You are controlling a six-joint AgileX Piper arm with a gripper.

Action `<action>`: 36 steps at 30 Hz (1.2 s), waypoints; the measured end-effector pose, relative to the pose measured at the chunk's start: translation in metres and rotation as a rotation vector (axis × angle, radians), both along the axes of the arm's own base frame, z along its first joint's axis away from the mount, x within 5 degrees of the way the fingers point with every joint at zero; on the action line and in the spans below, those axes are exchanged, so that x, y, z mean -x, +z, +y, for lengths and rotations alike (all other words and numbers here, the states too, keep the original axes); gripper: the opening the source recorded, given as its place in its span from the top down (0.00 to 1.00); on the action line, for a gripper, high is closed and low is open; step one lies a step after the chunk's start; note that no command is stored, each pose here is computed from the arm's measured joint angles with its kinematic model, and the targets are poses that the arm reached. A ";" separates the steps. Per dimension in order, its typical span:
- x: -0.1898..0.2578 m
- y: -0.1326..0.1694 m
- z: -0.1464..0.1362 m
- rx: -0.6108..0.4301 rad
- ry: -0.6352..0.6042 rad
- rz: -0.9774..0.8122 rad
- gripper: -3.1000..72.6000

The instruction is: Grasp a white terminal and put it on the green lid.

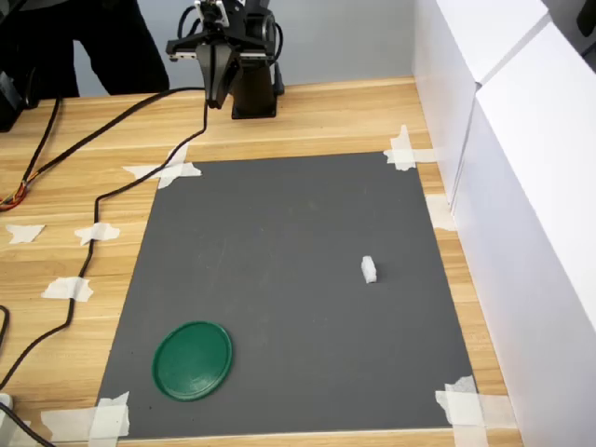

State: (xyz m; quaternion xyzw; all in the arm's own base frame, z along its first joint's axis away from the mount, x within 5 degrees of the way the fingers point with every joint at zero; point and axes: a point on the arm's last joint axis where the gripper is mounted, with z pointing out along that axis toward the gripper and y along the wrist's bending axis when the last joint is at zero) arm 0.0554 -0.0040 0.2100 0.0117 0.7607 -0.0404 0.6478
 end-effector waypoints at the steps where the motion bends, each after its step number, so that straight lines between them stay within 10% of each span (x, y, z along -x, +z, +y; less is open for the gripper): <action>1: 0.000 0.000 0.000 0.000 0.000 0.004 0.98; 36: -0.159 0.081 -0.002 -0.051 0.171 0.781 0.89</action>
